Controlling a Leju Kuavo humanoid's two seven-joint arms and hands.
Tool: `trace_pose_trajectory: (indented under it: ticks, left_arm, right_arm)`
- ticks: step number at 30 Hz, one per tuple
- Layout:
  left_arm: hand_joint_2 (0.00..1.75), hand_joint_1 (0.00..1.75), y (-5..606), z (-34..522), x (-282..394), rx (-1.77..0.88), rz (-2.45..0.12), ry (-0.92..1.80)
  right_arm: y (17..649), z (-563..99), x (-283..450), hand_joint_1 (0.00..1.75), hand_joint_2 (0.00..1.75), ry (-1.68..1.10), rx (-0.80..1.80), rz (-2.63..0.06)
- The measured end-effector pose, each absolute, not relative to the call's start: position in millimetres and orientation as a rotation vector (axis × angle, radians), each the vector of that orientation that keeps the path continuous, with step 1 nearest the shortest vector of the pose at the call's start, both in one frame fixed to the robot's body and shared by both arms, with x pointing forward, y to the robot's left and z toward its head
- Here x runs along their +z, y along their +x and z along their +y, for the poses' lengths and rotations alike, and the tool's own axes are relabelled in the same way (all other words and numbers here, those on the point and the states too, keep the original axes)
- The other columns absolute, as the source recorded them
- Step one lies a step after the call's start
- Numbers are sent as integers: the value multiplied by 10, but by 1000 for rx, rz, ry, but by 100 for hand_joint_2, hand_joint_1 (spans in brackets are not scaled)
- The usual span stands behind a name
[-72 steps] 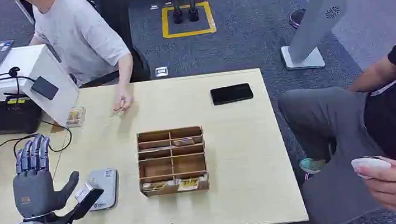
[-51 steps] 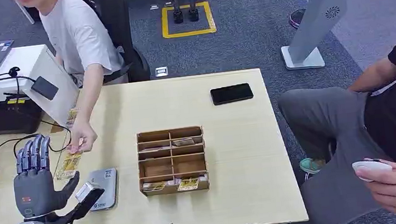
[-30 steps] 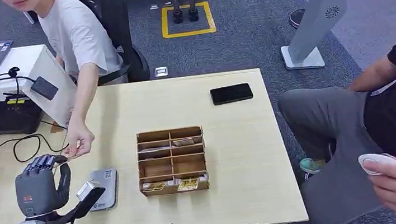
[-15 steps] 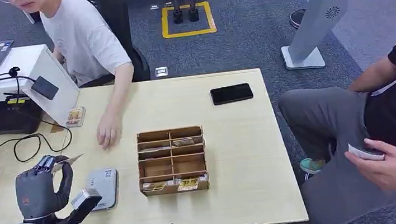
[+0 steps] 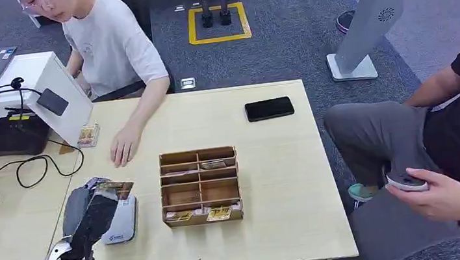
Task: Pass the card to the sensor for recognition and then transmit it.
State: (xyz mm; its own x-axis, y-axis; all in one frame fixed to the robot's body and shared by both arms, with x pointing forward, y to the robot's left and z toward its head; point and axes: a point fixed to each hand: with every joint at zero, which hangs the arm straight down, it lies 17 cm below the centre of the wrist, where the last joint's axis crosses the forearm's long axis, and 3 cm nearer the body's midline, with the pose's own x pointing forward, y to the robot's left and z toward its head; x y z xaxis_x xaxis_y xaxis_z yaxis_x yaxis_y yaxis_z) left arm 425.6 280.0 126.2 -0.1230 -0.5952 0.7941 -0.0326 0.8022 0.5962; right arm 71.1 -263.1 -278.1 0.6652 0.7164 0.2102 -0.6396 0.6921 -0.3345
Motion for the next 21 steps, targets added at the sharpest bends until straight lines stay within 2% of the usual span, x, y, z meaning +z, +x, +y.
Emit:
trace_pose_trajectory:
  ticks: [5,21]
  left_arm:
    - [175,175,4437,2890,1166,-416,-1585,615]
    - [175,175,4464,3138,707,-410,-1467,680]
  right_arm:
    - [714,-2589,-2778,0,0,-242,773,-339]
    - [753,-2593,-2770,0,0,-251,779,-351]
